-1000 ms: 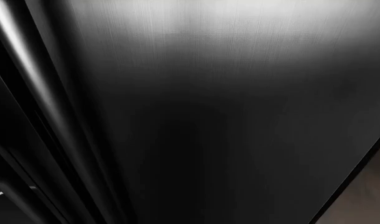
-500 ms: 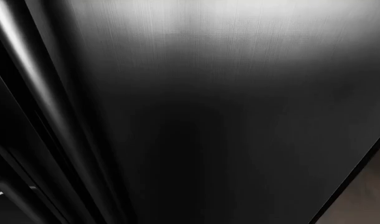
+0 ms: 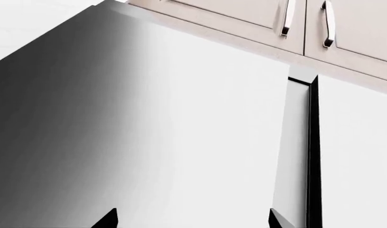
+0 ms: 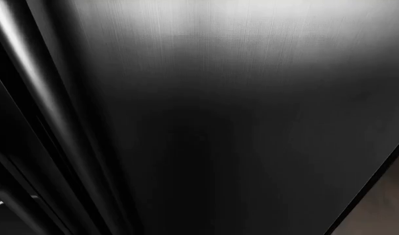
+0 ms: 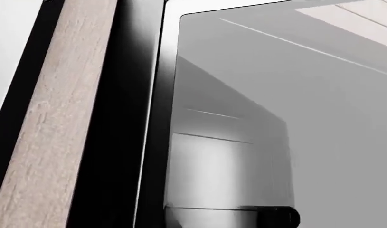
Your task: Close the microwave door
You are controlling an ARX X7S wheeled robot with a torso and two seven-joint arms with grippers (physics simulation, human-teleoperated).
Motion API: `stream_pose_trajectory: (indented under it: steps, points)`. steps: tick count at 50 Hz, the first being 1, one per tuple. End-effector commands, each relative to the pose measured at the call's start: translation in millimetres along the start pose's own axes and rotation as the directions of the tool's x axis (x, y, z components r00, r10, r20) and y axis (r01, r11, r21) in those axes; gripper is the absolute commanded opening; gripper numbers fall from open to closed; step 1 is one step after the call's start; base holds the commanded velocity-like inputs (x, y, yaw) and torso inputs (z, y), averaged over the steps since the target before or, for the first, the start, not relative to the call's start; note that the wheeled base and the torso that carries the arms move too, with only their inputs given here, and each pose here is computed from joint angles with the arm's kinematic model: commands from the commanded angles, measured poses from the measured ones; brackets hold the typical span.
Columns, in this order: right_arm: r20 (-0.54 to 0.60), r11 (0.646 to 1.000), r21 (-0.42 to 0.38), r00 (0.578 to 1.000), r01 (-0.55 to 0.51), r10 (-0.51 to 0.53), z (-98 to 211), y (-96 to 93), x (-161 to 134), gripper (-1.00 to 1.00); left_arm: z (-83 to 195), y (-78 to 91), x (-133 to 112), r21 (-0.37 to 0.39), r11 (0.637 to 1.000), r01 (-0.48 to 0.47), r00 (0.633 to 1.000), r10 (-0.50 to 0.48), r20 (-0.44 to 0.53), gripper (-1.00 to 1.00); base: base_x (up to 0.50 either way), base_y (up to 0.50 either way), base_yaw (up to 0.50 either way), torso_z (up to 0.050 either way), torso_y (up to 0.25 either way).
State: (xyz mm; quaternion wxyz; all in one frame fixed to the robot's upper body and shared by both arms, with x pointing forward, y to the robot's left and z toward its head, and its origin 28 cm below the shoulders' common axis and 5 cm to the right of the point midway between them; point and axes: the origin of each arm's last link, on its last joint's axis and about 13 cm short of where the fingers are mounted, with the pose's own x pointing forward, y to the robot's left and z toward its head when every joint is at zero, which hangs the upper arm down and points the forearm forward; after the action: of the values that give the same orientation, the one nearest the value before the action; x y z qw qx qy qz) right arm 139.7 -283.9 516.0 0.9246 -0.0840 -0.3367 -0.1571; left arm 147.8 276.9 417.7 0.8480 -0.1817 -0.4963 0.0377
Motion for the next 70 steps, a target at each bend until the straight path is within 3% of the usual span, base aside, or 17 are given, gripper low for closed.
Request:
stream_pose_trajectory:
  steps: [1, 3, 6, 12, 30, 35, 47, 53, 65, 70]
  points:
    - [-0.098, 0.999, 0.029, 0.995, 0.016, -0.013, -2.4, -5.8, 3.4, 1.00, -1.3, 0.2, -0.3, 0.001, 1.000, 0.001, 1.000, -0.001, 0.000, 1.00, 0.00, 0.00, 0.00, 0.000, 0.000]
    - [-0.141, 0.999, 0.009, 0.989, 0.032, -0.031, -0.4, -7.3, 5.1, 1.00, -1.3, 0.2, -0.4, 0.001, 1.000, 0.001, 1.000, -0.001, 0.000, 1.00, 0.00, 0.00, 0.00, 0.000, 0.000]
    - [-0.168, 0.998, 0.052, 0.985, 0.030, -0.021, 4.0, -9.7, 8.2, 1.00, -1.6, 0.1, -0.7, 0.001, 1.000, 0.002, 1.000, -0.002, 0.000, 1.00, 0.00, 0.00, 0.00, 0.000, 0.000]
    - [-0.199, 0.995, 0.062, 0.978, 0.073, -0.060, 7.3, -16.0, 13.1, 1.00, -1.8, 0.0, -1.0, 0.000, 1.000, 0.003, 1.000, -0.003, 0.001, 1.00, 0.00, 0.00, 0.00, 0.000, 0.000]
    - [-0.189, 0.969, 0.246, 0.979, -0.029, 0.077, 9.4, -33.0, 16.2, 1.00, -2.6, -0.7, -1.8, 0.004, 1.000, 0.009, 1.000, -0.009, -0.005, 1.00, 0.00, 0.00, 0.00, 0.000, 0.000]
    - [-0.226, 0.968, 0.247, 0.968, -0.047, 0.104, 8.7, -35.8, 16.3, 1.00, -3.4, -1.0, -2.2, 0.006, 1.000, 0.010, 1.000, -0.010, -0.008, 1.00, 0.00, 0.00, 0.00, 0.000, 0.000]
    - [-0.350, 0.961, 0.272, 0.935, 0.042, 0.058, 1.8, -44.9, 17.1, 1.00, -4.0, -0.9, -2.0, 0.009, 1.000, 0.009, 1.000, -0.009, -0.009, 1.00, 0.00, 0.00, 0.00, 0.000, 0.000]
    - [-0.386, 0.934, 0.358, 0.910, -0.003, 0.151, -1.8, -45.9, 10.5, 1.00, -3.9, -0.4, -1.5, 0.010, 1.000, 0.006, 1.000, -0.006, -0.007, 1.00, 0.00, 0.00, 0.00, 0.000, 0.000]
    - [-0.414, 0.926, 0.376, 0.890, -0.024, 0.191, -4.2, -48.4, 8.0, 1.00, -3.9, -1.2, -3.1, 0.011, 1.000, 0.012, 1.000, -0.012, -0.007, 1.00, 0.00, 0.00, 0.00, 0.000, 0.000]
    - [-0.398, 0.904, 0.426, 0.890, -0.036, 0.223, -5.1, -43.2, 8.8, 1.00, -3.7, -1.5, -3.6, 0.012, 1.000, 0.014, 1.000, -0.014, -0.008, 1.00, 0.00, 0.00, 0.00, 0.000, 0.000]
